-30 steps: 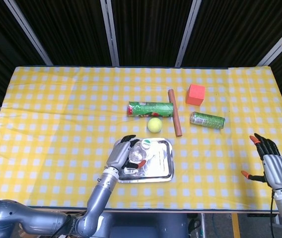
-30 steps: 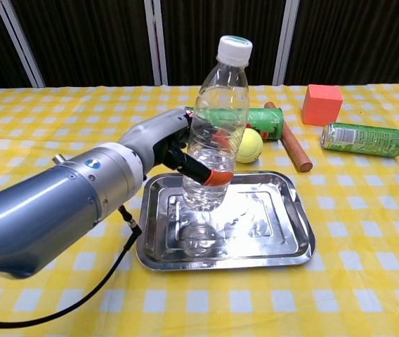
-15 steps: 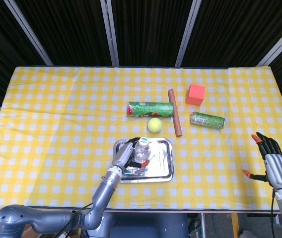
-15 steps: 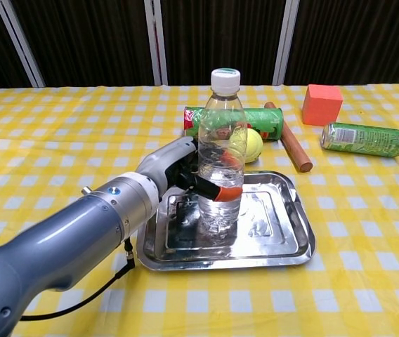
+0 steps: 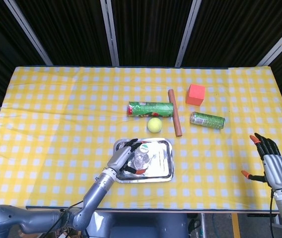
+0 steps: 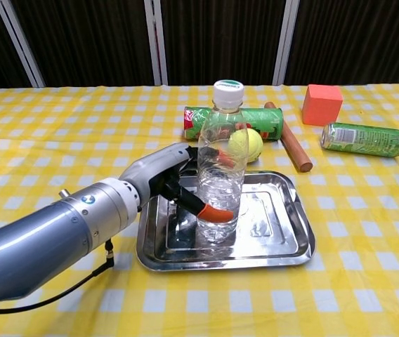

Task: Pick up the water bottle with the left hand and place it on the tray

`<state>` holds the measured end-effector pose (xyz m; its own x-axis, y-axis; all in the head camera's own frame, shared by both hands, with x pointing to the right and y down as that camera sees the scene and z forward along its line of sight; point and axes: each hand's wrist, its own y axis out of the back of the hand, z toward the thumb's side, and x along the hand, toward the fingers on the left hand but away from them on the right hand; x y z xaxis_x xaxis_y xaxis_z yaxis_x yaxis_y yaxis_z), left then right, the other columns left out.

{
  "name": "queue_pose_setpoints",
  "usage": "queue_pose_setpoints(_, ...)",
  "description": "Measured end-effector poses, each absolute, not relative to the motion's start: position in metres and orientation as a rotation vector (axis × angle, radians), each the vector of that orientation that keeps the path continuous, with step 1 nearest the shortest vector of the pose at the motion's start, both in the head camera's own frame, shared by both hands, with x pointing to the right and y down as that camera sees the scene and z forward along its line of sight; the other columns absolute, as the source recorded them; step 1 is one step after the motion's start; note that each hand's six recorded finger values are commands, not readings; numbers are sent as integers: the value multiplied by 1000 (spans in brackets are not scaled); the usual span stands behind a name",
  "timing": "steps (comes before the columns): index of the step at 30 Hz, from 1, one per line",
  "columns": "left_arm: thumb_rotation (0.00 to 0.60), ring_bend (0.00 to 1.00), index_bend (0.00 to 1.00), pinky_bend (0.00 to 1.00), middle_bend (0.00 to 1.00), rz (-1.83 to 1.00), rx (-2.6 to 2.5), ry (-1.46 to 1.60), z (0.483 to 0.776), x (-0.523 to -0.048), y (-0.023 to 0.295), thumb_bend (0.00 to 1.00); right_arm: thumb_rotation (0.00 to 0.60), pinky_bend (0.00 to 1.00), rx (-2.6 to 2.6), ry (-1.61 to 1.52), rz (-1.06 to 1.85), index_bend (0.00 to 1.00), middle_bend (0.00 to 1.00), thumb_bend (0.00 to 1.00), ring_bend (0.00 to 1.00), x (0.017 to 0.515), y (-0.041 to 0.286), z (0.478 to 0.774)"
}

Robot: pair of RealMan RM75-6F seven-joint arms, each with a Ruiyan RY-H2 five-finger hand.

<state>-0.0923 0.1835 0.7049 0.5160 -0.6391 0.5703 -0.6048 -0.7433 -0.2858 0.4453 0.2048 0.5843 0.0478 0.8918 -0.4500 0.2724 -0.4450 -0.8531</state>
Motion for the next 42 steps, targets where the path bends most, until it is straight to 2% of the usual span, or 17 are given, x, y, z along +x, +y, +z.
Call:
queue_pose_setpoints(5,600,0,75,0,164,-1054,-2677,1057,703,-100,186,148,600,0,-1762,-1173,1425,9,0,50,0,446,205,585)
queue_pose_setpoints(12,600,0,100,0,184,-1025,-2684,1026,678,-127,193,149,600,0,-1757,-1188,1426,9,0,50,0,447,205,583)
queue_pose_setpoints(17,600,0,170,0,219,-1145,-2405,1090,655,-222,179,170,600,0,-1758,-1187,1413,9,0,49,0,446,206,580)
queue_pose_setpoints(22,600,0,196,0,219,-1282,-1935,1181,623,-325,171,180,600,0,-1737,-1160,1411,9,0,49,0,444,205,581)
queue_pose_setpoints(27,600,0,206,0,212,-1375,-1510,1214,587,-409,190,180,600,0,-1663,-1103,1421,10,0,50,0,442,203,584)
queue_pose_setpoints(30,600,0,219,0,215,-1406,-1383,1177,567,-441,203,181,600,0,-1637,-1089,1428,10,0,50,0,442,203,586)
queue_pose_setpoints(36,600,0,231,0,225,-1395,-1338,1218,545,-459,218,187,600,0,-1622,-1062,1433,9,0,49,0,438,204,588)
queue_pose_setpoints(42,600,0,241,0,229,-1410,-1389,1221,544,-465,227,189,600,0,-1629,-1045,1450,10,0,49,0,435,206,594)
